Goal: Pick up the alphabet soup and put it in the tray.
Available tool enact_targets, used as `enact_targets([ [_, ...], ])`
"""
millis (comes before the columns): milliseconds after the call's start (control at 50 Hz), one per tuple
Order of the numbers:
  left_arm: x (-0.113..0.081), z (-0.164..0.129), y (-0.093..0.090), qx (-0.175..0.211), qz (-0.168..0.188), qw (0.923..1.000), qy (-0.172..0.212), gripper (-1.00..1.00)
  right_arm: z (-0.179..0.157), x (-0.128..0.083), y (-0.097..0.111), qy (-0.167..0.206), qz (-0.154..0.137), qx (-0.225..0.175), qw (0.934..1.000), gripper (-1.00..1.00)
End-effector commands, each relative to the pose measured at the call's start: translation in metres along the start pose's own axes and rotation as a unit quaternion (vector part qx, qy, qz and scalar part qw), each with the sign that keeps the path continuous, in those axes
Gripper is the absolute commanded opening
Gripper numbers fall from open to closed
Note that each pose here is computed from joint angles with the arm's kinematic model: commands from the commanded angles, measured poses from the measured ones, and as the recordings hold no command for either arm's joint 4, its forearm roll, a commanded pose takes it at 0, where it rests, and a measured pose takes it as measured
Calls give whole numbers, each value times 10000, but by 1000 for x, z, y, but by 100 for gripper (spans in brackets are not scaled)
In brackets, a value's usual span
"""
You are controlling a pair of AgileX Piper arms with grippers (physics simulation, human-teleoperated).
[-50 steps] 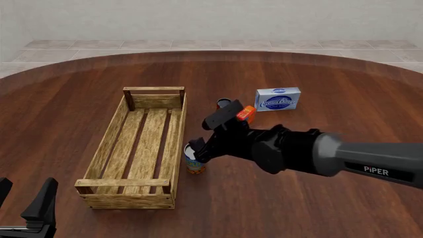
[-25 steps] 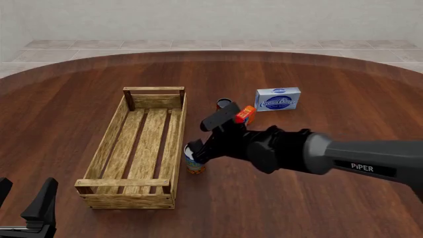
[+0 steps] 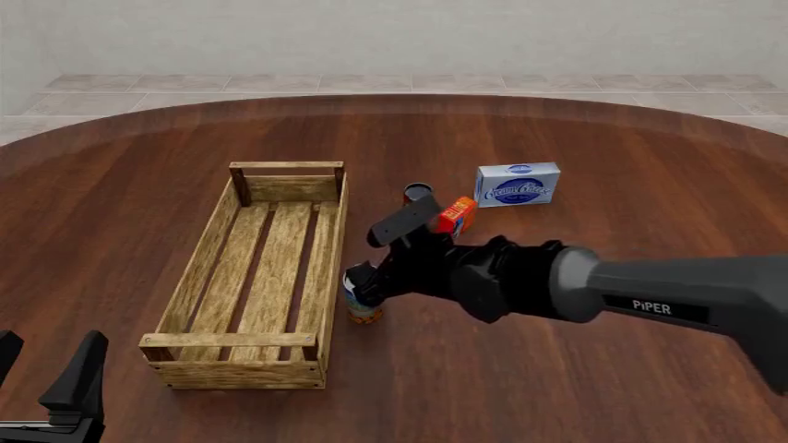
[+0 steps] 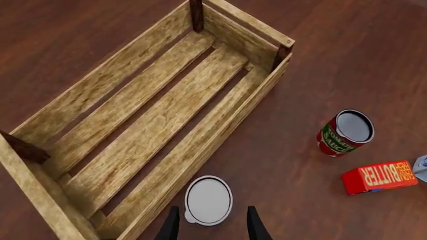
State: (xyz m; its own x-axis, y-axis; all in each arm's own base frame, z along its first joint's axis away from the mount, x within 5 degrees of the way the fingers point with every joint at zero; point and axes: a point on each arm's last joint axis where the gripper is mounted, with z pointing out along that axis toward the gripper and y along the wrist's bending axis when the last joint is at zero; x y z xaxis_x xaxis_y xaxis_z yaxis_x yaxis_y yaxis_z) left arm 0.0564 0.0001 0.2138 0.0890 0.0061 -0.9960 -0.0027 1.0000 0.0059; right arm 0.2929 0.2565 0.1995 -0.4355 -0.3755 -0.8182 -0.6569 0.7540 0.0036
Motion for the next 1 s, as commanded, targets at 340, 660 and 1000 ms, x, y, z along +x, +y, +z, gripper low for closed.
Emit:
enact_targets([
  [340, 0, 0, 0, -9, 1, 10000, -3, 100, 14, 8, 1, 141, 5, -10, 9999, 100],
  [660, 0, 0, 0, -9, 1, 10000, -3, 100, 18, 8, 4, 160, 34, -39, 9999, 100],
  [1000, 0, 0, 0, -8, 1, 10000, -3, 100, 27, 11, 3, 279, 43, -23, 9996, 100],
])
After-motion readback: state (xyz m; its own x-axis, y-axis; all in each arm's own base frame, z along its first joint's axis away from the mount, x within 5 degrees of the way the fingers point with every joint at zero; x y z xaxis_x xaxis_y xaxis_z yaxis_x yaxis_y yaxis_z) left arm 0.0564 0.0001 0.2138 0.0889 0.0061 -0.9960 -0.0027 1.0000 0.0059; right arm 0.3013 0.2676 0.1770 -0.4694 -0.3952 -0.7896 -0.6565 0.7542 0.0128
